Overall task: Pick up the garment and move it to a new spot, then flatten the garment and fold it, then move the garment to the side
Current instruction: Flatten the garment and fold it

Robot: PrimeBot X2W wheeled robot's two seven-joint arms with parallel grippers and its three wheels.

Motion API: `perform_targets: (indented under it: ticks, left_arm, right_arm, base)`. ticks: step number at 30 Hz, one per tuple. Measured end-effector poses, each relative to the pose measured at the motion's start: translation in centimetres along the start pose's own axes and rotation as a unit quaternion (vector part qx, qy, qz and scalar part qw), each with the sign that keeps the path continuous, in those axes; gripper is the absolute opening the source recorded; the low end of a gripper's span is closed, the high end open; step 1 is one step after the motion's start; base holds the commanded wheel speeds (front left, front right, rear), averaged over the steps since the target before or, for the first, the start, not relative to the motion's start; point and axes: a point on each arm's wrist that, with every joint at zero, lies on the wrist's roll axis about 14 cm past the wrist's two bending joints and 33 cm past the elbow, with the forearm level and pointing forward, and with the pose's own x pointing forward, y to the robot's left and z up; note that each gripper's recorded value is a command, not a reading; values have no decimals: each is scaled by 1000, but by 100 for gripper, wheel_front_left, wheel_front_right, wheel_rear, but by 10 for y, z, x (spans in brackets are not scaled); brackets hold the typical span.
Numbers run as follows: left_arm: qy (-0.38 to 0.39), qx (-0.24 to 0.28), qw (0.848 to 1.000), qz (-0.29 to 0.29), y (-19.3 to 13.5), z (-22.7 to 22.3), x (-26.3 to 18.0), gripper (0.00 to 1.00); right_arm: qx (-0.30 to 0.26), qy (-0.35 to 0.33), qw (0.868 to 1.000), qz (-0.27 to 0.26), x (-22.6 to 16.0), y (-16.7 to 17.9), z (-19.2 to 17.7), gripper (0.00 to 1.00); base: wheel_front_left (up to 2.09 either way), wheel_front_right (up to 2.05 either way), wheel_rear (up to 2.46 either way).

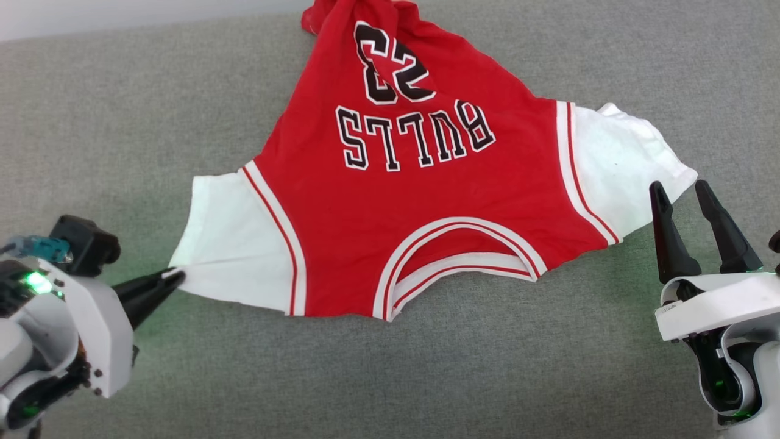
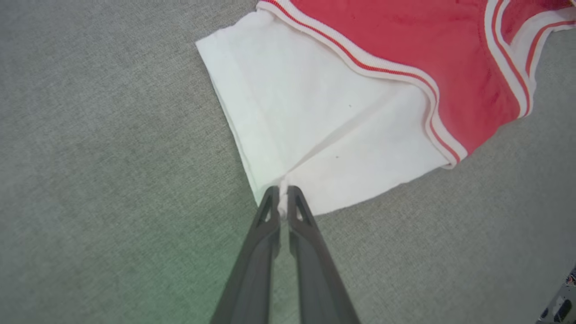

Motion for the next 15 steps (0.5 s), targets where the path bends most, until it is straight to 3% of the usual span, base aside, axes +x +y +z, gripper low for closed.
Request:
perform_targets:
  ticks: [2, 3, 4, 5, 7, 8, 15]
  left_arm:
    - [-11, -5, 1000, -2, -3, 1, 1, 0]
    - [-18, -12, 1000, -4, -5, 2, 2, 6]
    - [-27, -18, 999, -5, -6, 4, 3, 30]
    - [-38, -26, 999, -3, -7, 6, 3, 47]
    - [-61, -42, 997, 9, -4, 11, 2, 95]
    - [-73, -49, 996, 19, -1, 13, 0, 100]
    - [-151, -109, 980, 66, 3, 19, -9, 100]
  right_arm:
    - [-1, 5, 1000, 1, 0, 1, -1, 100]
    - [-3, 8, 1000, 2, 0, 1, -1, 100]
    - [-6, 12, 1000, 4, 0, 1, -2, 100]
    - [-8, 18, 1000, 5, -1, 1, -3, 100]
    - [-19, 36, 999, 9, -1, 1, -6, 100]
    - [-25, 47, 998, 12, -2, 1, -9, 100]
    - [-103, 163, 980, 55, -3, 3, -27, 100]
  base:
    - [0, 0, 0]
    - [0, 0, 0]
    - [0, 0, 0]
    - [0, 0, 0]
    - [0, 0, 0]
    - [0, 0, 0]
    - [0, 0, 0]
